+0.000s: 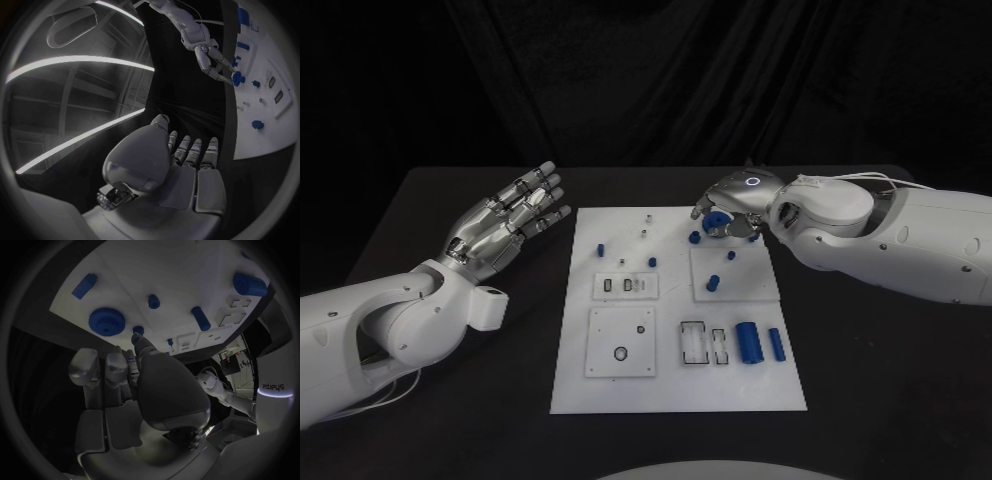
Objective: Assemble the parts on the task board
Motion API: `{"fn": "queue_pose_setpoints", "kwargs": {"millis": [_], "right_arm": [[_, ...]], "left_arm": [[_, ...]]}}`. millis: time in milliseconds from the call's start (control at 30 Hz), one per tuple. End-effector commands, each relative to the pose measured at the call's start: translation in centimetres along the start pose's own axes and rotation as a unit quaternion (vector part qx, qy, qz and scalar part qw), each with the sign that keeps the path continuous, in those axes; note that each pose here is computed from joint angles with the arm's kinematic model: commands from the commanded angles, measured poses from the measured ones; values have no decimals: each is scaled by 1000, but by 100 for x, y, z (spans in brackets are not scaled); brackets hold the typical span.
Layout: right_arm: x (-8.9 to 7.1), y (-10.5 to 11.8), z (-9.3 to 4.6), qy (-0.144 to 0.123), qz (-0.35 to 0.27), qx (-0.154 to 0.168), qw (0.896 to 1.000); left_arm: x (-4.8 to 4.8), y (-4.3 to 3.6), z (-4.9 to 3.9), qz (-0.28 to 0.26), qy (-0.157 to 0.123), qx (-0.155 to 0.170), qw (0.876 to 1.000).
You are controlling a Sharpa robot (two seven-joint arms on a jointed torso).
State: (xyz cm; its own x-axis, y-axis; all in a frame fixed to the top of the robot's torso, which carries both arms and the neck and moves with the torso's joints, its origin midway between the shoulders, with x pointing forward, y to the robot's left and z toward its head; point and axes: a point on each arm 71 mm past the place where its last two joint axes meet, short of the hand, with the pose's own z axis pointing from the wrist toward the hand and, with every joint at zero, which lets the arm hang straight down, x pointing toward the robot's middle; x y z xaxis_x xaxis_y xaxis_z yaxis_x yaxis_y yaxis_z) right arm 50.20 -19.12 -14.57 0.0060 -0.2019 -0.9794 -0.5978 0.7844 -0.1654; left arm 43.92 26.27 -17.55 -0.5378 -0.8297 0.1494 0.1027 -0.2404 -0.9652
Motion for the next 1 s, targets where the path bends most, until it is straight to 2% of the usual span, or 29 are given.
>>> {"fn": "queue_pose_setpoints", "kwargs": {"millis": [33, 1000], "right_arm": [[21, 10, 6, 1, -8, -5, 1000], [115, 127, 127, 3, -6, -35, 999]], "left_arm": [[19, -91, 9, -5, 9, 59, 998], [-31, -53, 17, -3, 9, 49, 999]]}}
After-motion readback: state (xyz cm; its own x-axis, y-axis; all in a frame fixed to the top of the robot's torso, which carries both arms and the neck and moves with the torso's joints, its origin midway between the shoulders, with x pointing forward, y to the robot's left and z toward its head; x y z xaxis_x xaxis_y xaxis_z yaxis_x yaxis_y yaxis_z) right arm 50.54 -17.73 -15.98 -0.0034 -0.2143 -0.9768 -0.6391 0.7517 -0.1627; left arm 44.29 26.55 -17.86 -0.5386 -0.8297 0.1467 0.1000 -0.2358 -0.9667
